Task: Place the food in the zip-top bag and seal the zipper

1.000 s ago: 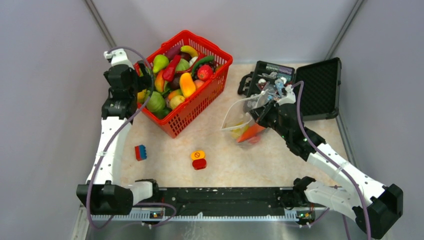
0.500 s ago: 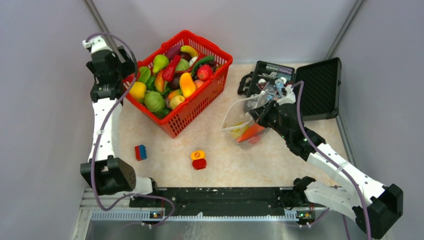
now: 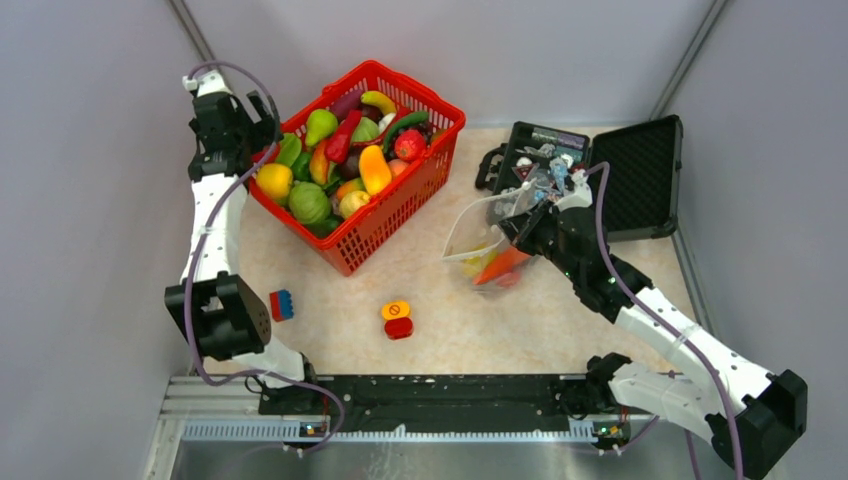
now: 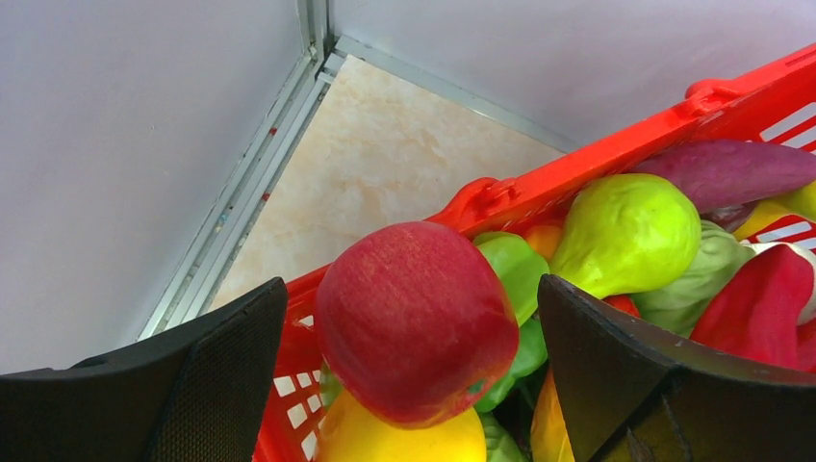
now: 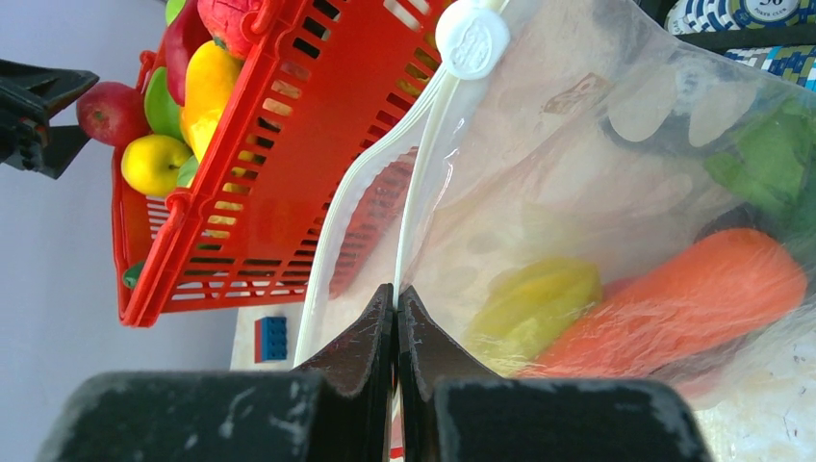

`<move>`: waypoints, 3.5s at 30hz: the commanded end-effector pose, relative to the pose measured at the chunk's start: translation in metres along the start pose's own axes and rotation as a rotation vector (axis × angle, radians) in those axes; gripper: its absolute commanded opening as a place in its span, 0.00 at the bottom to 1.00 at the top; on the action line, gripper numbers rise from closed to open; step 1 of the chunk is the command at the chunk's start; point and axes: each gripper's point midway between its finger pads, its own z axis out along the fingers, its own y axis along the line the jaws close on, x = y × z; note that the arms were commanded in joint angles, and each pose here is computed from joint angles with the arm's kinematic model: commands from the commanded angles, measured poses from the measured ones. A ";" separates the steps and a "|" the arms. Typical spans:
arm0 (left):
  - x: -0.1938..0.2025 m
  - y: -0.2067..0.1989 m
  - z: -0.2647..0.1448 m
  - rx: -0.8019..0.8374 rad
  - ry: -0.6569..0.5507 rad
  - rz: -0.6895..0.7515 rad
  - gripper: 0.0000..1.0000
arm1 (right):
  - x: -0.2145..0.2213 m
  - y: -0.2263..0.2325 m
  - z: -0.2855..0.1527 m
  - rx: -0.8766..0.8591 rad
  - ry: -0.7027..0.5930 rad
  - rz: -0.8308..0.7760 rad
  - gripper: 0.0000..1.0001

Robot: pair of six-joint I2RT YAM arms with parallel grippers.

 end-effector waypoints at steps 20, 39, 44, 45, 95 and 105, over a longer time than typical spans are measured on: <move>0.009 -0.004 -0.015 0.067 0.010 0.027 0.46 | -0.012 0.021 -0.006 -0.072 -0.030 0.009 0.00; -0.002 -0.067 -0.083 0.439 -0.024 -0.004 0.36 | -0.005 0.014 0.000 -0.050 -0.015 0.029 0.00; -0.002 -0.111 -0.108 0.628 -0.014 -0.001 0.36 | -0.004 0.018 0.001 -0.064 -0.011 0.034 0.00; 0.001 -0.122 -0.115 0.671 -0.009 0.015 0.37 | -0.004 0.018 0.001 -0.066 -0.007 0.034 0.00; 0.234 -0.356 -0.285 1.498 0.438 0.400 0.61 | -0.030 0.052 -0.023 -0.168 -0.051 0.071 0.00; 0.213 -0.348 -0.289 1.457 0.367 0.457 0.87 | -0.026 0.047 -0.019 -0.154 -0.050 0.085 0.00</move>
